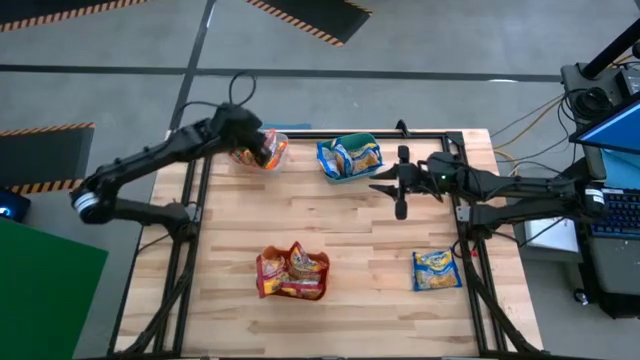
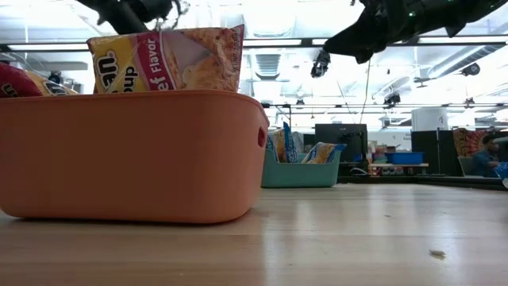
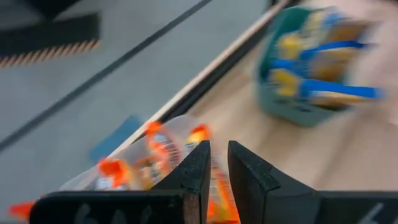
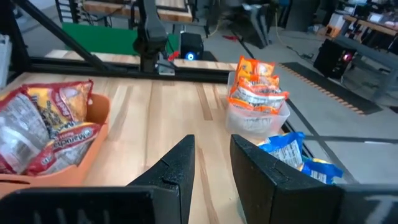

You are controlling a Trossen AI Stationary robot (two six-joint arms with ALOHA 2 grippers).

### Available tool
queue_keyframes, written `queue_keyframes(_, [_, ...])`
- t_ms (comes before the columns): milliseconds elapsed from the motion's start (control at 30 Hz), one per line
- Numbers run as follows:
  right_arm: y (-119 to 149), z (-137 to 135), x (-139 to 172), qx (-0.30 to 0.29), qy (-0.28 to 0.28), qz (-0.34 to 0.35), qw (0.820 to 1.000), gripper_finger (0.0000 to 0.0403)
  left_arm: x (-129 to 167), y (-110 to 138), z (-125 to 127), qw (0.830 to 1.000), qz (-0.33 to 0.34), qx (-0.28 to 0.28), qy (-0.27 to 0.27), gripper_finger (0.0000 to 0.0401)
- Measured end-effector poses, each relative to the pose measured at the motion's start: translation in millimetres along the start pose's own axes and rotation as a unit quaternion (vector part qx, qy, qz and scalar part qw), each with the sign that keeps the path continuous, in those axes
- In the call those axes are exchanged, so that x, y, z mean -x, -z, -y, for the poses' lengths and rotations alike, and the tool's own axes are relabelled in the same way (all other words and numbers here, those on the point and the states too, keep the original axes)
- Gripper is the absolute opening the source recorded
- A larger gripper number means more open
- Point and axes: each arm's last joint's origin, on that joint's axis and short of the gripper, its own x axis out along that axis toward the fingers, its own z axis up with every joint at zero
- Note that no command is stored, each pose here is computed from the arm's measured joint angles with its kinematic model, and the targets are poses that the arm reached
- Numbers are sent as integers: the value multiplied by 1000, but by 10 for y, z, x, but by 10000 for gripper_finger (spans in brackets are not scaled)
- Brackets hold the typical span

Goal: Sort Maruchan noodles
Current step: Put the blue noodle pack into the green bin

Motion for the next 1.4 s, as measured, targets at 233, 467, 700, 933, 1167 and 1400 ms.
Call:
queue_keyframes(233, [161, -50, 158, -9, -1, 24, 1000, 91, 334, 297, 270, 976, 83, -99, 175, 38])
queue_keyframes(467, [293, -73, 222, -172, 6, 4, 985, 91, 403, 455, 387, 928, 198, -125, 291, 38])
queue_keyframes(700, [212, -125, 186, -330, -74, -43, 940, 91, 327, 530, 404, 920, 235, -113, 293, 39])
queue_keyframes(933, [71, -357, 93, -463, -94, -230, 850, 91, 283, 576, 408, 923, 227, -100, 294, 39])
queue_keyframes(1167, [130, -748, 243, -488, 38, -554, 674, 91, 283, 559, 410, 925, 222, -84, 297, 39])
queue_keyframes(1400, [328, -1253, 314, -419, 83, -698, 574, 91, 281, 560, 410, 926, 219, -77, 298, 39])
